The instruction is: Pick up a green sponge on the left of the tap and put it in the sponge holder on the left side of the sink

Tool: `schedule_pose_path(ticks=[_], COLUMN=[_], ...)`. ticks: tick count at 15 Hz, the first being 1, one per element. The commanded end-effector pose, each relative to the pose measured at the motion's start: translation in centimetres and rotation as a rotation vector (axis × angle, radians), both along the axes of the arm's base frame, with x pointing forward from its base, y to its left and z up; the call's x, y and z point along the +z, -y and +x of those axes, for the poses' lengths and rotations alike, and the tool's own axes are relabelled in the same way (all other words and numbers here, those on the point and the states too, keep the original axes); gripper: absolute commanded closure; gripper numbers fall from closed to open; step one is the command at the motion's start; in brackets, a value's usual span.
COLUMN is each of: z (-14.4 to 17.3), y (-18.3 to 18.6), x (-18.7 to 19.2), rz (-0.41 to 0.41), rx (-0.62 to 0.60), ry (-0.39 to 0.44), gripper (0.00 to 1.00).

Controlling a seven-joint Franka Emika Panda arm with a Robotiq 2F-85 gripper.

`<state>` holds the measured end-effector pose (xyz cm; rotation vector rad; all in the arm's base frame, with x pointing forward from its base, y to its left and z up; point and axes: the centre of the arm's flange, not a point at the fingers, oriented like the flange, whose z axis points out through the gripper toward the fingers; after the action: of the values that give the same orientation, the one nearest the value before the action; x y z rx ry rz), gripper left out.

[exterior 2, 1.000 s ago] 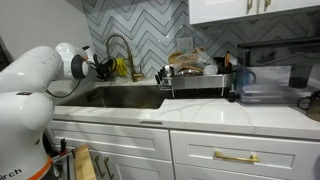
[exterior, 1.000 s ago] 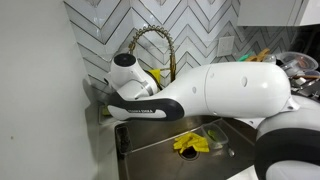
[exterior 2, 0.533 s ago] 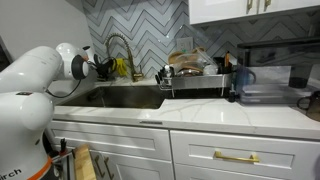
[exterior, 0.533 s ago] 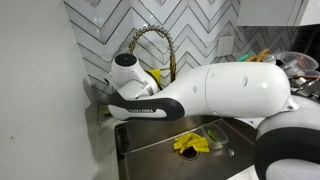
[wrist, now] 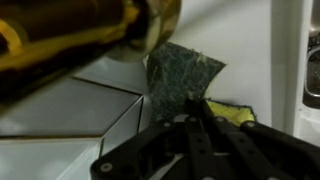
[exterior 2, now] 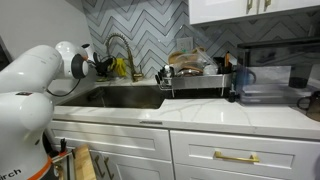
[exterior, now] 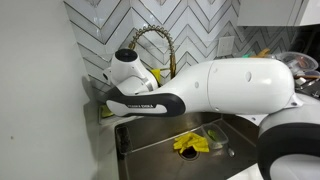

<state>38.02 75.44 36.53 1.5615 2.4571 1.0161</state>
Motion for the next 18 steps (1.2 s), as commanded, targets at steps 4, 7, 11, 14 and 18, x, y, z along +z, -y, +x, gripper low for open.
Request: schedule_pose_path(ticks=[4,7,11,14,18], z=[-2.3,-3.4,-5.1,-6.6,-8.4], y=[1.6,2.1,2.9,3.6,5.1], x=[4.2,5.8,6.9,7.4,7.5], rz=[0.041,0.068,0.089,0.076,0.059], rx=[-0.018,-0.027,-0.037,-0.036,-0.040], ry=[-0.010,-0.021,-0.059,-0.079,-0.081], gripper=[0.98,0.98,0.98,0.98,0.98])
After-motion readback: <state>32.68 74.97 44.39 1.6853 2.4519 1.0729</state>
